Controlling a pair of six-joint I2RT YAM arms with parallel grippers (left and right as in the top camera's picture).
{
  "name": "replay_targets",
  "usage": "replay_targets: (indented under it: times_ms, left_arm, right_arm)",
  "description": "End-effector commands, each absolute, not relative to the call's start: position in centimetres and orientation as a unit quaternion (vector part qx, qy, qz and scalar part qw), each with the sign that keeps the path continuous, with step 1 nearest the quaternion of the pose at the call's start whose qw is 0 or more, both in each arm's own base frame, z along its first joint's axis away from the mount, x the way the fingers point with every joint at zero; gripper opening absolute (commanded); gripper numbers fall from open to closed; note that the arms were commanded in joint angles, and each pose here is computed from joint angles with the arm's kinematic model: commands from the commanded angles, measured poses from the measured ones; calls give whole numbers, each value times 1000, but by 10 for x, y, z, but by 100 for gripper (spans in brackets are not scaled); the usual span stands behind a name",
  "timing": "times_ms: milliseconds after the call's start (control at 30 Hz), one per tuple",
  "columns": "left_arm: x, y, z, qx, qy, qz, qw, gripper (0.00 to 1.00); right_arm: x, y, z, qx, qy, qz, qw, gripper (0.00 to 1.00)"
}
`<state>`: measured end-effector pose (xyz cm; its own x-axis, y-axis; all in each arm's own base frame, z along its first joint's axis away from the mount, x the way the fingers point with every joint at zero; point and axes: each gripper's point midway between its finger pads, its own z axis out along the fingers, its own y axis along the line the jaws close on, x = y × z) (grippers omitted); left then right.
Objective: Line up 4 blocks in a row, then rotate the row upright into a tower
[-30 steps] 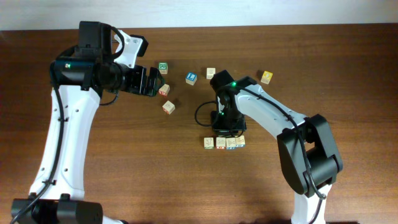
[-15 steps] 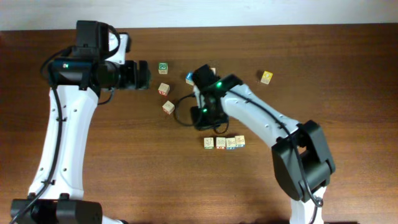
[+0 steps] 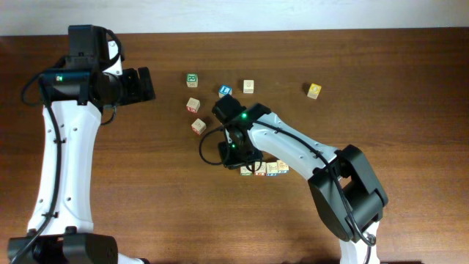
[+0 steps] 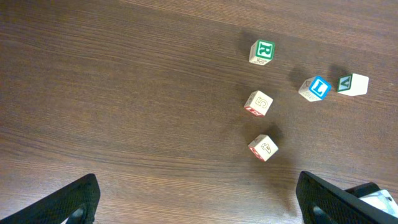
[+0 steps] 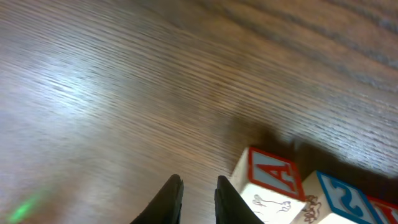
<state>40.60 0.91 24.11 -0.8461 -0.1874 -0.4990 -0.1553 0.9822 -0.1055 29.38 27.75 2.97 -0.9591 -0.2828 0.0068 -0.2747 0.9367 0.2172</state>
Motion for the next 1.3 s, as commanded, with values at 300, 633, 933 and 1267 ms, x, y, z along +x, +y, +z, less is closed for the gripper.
replay_targets:
  times_ms: [300, 633, 933, 1267]
  left_arm:
    - [406, 7, 242, -94, 961, -38, 259, 99]
    - [406, 7, 242, -94, 961, -38, 259, 99]
    - [405, 7, 241, -94, 961, -37, 257, 99]
    - [407, 7, 242, -94, 960, -37, 260, 99]
  right_arm:
    - [295, 253, 13, 129, -990, -46, 17, 20]
    - [347, 214, 114, 80, -994, -77, -16, 21]
    - [263, 169, 61, 49, -985, -26, 165, 21]
    - [246, 173, 40, 46, -984, -6, 173, 20]
